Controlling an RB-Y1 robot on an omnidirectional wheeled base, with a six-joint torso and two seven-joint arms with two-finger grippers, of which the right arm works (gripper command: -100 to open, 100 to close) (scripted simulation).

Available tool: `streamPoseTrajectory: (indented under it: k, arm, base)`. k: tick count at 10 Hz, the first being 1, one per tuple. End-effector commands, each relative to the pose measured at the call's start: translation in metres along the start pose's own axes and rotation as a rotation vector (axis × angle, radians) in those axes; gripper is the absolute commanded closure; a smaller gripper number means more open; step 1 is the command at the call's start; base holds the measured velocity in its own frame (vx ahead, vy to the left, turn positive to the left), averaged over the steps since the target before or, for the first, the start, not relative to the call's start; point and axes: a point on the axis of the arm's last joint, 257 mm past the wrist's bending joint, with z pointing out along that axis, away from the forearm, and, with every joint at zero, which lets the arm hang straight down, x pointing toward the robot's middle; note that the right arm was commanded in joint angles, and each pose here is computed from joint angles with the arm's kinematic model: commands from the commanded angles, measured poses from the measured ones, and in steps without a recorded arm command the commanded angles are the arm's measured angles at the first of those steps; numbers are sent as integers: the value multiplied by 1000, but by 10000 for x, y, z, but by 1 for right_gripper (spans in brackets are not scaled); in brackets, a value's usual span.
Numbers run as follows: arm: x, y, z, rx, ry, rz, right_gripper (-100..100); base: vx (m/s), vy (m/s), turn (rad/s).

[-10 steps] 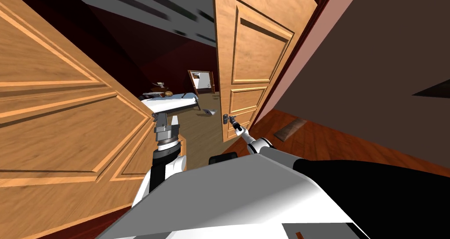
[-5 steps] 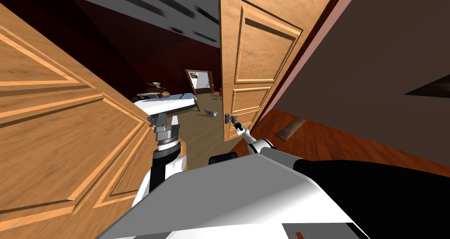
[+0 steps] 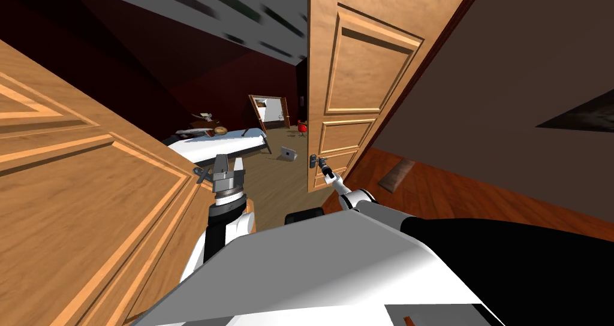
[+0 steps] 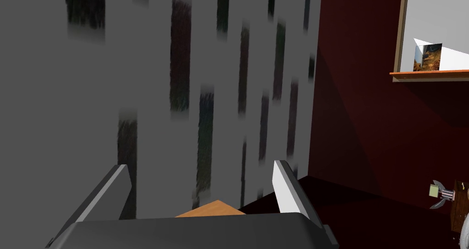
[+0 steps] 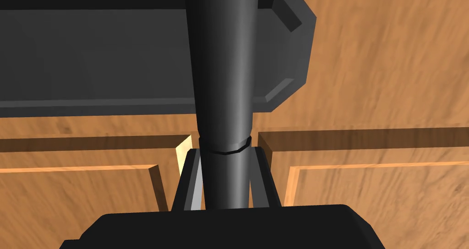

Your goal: Push the door open

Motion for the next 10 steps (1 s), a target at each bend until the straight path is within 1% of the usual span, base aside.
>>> streamPoseTrajectory:
  k: [1,2,3,4,6,8,9,10]
  arm:
    - [-158,54,18,-6,-29,-4,100]
    - [-222,52,8,-6,-43,-4,100]
    - [-222,52,8,-6,-43,-4,100]
    - [-299,49,-4,-5,-60,-4,100]
    - [-373,46,-16,-4,-76,-4,100]
    - [-401,12,-35,4,-80,-4,100]
    - [-493,18,-52,3,-97,-3,100]
    - [-530,17,-60,3,-104,-3,100]
  base:
    - [168,144,-59]
    - [155,111,-47]
    - [99,100,-37]
    - [131,149,-57]
    - [128,126,-59]
    - [90,50,-26]
    - [126,46,-32]
    - [183,72,-54]
